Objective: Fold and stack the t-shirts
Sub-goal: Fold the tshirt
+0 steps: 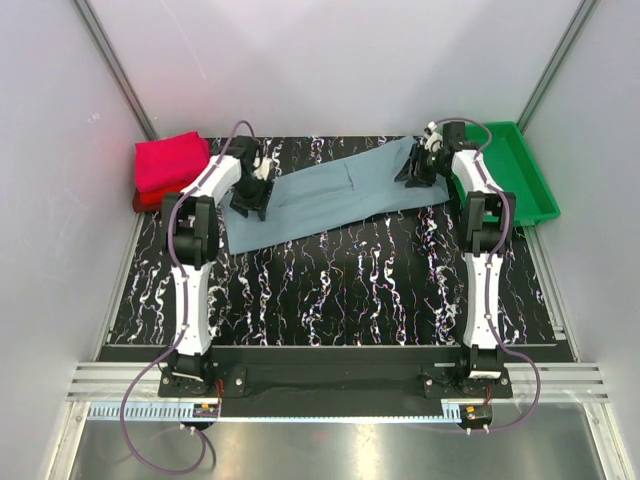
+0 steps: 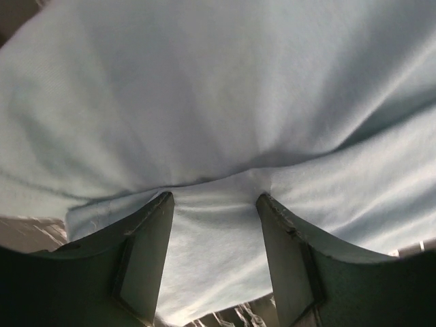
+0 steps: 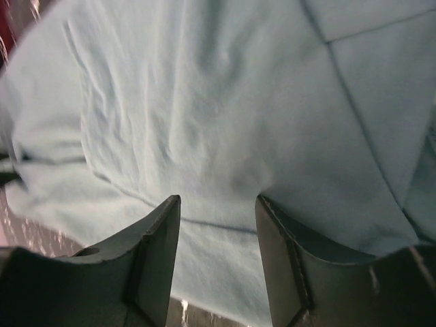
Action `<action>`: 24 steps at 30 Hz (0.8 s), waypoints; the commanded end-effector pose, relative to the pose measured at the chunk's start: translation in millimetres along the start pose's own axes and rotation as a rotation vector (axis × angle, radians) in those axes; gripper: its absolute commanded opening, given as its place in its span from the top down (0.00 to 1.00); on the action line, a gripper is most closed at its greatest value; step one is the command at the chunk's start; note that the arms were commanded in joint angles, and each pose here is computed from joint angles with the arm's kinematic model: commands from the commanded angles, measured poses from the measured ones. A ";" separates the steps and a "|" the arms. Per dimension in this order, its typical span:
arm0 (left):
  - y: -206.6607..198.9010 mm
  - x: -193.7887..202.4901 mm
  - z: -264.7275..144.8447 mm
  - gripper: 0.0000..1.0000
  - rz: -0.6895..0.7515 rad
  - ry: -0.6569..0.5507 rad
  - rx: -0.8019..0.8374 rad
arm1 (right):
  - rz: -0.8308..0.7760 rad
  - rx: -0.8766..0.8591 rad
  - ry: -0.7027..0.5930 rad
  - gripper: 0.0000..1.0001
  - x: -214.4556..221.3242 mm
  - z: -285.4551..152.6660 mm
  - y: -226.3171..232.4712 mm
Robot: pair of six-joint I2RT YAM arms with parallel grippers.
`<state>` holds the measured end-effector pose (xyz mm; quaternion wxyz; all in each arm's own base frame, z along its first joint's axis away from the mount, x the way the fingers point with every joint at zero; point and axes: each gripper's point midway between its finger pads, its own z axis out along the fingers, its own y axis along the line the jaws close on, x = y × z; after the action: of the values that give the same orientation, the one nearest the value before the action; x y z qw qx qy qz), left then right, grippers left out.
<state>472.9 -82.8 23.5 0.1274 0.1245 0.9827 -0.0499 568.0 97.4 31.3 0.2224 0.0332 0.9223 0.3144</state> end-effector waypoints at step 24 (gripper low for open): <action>2.5 42.1 -124.9 0.36 0.033 -0.096 -0.155 | -0.218 -0.156 -0.262 0.35 -80.0 -97.8 136.3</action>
<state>390.4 -90.8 121.7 0.1622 0.1587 0.9739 -0.0070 606.5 139.2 116.6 0.3167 -0.0272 0.8834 0.3443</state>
